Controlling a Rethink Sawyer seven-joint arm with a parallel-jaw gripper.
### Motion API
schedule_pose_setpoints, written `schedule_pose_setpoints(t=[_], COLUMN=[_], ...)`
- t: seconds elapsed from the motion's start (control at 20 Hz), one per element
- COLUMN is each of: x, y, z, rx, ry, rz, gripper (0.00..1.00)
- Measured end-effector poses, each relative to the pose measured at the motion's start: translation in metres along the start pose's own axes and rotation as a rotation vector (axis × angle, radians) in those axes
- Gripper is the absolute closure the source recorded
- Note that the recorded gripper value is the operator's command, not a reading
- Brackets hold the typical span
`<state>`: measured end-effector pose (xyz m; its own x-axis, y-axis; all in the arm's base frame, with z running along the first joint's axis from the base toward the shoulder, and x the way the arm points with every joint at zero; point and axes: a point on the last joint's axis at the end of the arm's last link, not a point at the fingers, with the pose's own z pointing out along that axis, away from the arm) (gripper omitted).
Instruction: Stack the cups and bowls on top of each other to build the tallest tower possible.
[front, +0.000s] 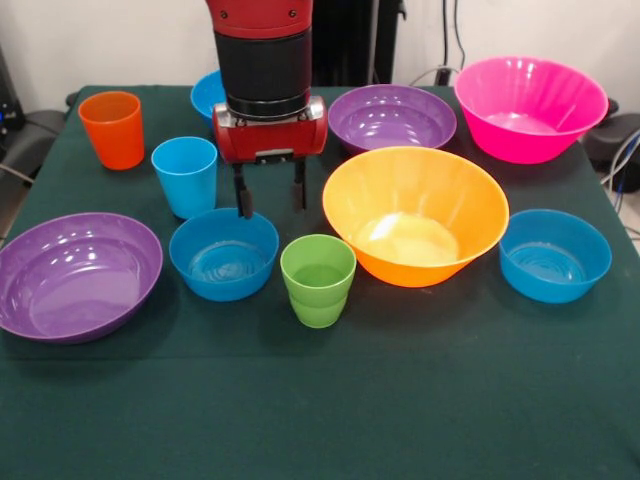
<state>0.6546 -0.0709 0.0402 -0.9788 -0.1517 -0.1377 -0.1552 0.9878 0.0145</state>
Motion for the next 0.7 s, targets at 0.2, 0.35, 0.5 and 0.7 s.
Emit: schedule_pose_setpoints(t=[0.2,0.35,0.5,0.7], x=[-0.005,-0.007,-0.008,-0.007], y=[0.004,0.008,0.016,0.023], z=[-0.009,-0.018,-0.028,-0.035], rx=[0.003,0.002,-0.002,-0.009], ry=[-0.009,-0.014,-0.017,-0.015], rz=[0.0,0.001,0.004,0.007], gripper=[0.0,0.0,0.0,0.0])
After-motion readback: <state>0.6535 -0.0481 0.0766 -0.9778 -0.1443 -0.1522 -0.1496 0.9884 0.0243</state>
